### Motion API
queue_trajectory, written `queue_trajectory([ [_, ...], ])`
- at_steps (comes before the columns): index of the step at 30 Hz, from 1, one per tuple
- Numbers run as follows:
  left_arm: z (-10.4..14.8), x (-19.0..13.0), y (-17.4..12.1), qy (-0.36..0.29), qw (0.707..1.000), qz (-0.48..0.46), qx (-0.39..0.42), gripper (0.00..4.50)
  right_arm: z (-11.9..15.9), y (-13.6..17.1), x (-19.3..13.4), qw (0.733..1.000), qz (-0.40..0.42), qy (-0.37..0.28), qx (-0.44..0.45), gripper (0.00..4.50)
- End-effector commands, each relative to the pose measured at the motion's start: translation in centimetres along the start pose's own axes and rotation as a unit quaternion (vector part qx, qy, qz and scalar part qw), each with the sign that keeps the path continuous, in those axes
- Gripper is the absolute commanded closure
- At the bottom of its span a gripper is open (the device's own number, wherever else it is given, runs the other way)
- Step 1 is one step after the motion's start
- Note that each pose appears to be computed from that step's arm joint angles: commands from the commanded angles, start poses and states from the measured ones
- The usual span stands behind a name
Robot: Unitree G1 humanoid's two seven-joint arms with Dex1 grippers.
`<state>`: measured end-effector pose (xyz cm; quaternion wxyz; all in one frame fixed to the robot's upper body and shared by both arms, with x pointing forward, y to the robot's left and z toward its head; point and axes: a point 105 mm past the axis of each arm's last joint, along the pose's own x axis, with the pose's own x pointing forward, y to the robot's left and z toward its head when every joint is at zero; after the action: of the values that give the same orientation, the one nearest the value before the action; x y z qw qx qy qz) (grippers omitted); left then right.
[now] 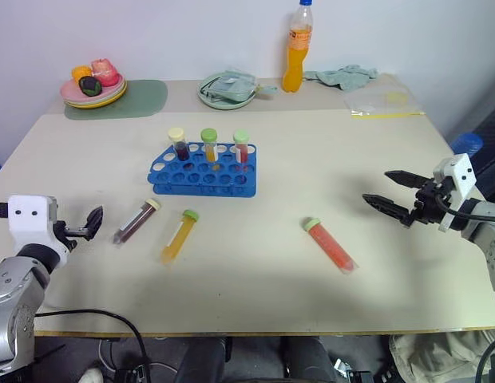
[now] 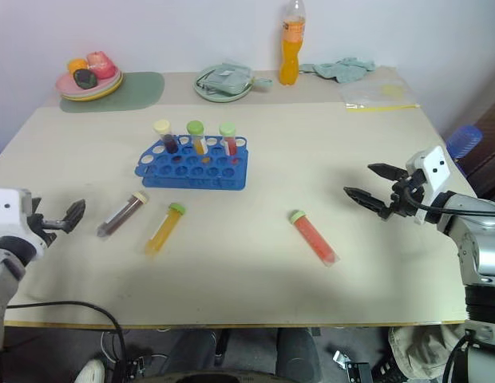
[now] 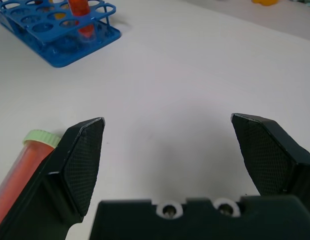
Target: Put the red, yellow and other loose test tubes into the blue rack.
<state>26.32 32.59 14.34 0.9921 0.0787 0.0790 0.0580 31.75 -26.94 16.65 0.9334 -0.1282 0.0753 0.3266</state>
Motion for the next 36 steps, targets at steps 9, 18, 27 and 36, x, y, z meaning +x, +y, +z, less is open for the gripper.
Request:
queue_trajectory([
  [9,2.6,0.1,-0.8,-0.059,0.998,-0.009,-0.001,0.03,2.0,0.0,0.5,1.0,-0.001,-0.005,-0.023,0.0],
  [18,6.3,0.3,-7.4,-0.133,0.976,-0.169,-0.033,0.03,5.3,1.4,0.6,1.0,0.009,0.001,-0.01,0.0],
  [27,5.2,-1.4,-17.3,-0.115,0.898,-0.424,0.009,0.03,4.1,5.9,1.9,0.982,0.04,0.18,0.043,0.0],
  [36,3.4,-4.4,-22.3,-0.102,0.831,-0.547,0.024,0.03,1.5,9.6,2.5,0.944,0.05,0.32,0.06,0.0],
])
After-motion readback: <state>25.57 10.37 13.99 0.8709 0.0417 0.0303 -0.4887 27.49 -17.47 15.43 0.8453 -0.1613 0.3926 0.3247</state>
